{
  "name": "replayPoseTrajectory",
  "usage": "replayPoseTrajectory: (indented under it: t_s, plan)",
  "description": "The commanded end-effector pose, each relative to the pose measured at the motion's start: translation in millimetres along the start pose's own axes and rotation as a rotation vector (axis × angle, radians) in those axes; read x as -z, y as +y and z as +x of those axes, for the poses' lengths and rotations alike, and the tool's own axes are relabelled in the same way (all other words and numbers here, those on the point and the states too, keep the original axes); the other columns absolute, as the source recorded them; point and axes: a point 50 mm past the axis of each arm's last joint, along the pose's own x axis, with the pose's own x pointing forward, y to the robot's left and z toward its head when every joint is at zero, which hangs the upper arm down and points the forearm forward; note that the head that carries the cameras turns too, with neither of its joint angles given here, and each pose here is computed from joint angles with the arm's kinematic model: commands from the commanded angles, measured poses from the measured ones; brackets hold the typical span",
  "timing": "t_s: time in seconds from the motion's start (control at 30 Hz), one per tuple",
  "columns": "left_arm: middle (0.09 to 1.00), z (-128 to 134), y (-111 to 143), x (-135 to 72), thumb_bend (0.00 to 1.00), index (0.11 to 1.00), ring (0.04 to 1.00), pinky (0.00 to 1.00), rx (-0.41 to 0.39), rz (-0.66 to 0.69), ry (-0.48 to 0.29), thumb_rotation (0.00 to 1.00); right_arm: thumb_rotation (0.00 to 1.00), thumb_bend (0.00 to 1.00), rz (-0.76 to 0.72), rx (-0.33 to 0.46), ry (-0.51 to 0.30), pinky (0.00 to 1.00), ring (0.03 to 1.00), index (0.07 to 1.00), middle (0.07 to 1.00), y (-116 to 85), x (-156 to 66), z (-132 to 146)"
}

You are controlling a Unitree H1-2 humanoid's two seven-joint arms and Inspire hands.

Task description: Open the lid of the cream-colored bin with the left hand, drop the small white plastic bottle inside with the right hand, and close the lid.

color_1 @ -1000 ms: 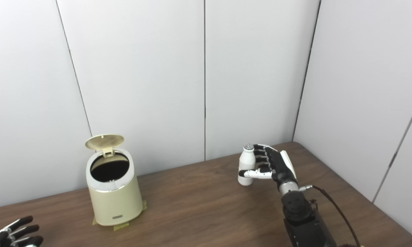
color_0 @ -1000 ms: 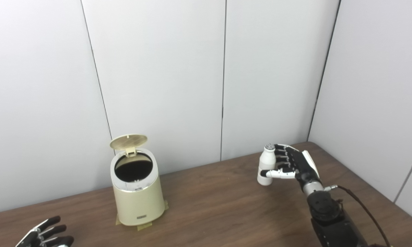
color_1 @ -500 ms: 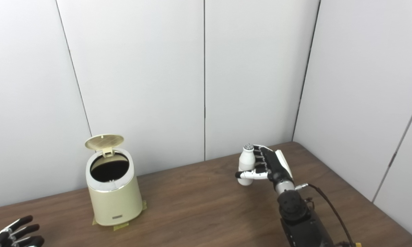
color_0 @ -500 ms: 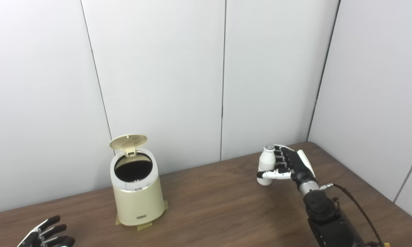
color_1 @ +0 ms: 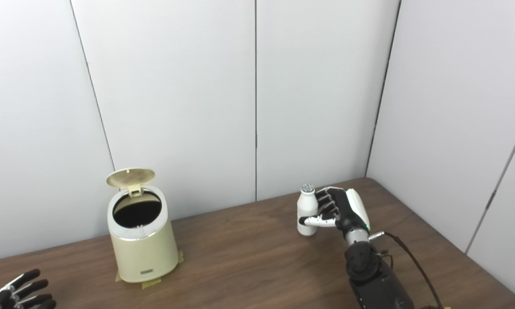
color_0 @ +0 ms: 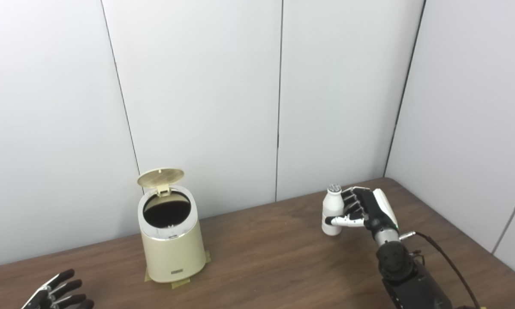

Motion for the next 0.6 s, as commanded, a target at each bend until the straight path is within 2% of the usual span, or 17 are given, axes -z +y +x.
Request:
replayPoseTrajectory:
  t_s: [0.0, 0.13, 0.33, 0.4, 0.57]
  plan:
    - [0.786, 10, 2, -24, 0.56, 0.852, 0.705, 0.60, 0.004, 0.019, -0.085, 0.04, 0.00, 0.52, -0.002, 0.086, -0.105, 0.34, 0.388, 0.514, 0.458, -24, -31, 18]
    - [0.793, 10, 1, -25, 0.54, 0.860, 0.713, 0.61, 0.005, 0.013, -0.087, 0.00, 0.00, 0.52, -0.006, 0.096, -0.116, 0.35, 0.399, 0.509, 0.474, -25, -34, 16]
    - [0.801, 10, -1, -26, 0.54, 0.874, 0.718, 0.62, 0.013, 0.003, -0.090, 0.00, 0.00, 0.52, 0.000, 0.100, -0.152, 0.34, 0.390, 0.520, 0.463, -24, -39, 11]
    - [0.800, 10, -2, -27, 0.53, 0.877, 0.717, 0.62, 0.013, 0.012, -0.090, 0.00, 0.00, 0.52, 0.019, 0.092, -0.183, 0.35, 0.394, 0.520, 0.480, -22, -51, 7]
    - [0.825, 12, -4, -27, 0.47, 0.894, 0.752, 0.63, 0.021, 0.041, -0.096, 0.00, 0.00, 0.51, 0.065, 0.057, -0.283, 0.35, 0.385, 0.533, 0.488, -17, -96, -5]
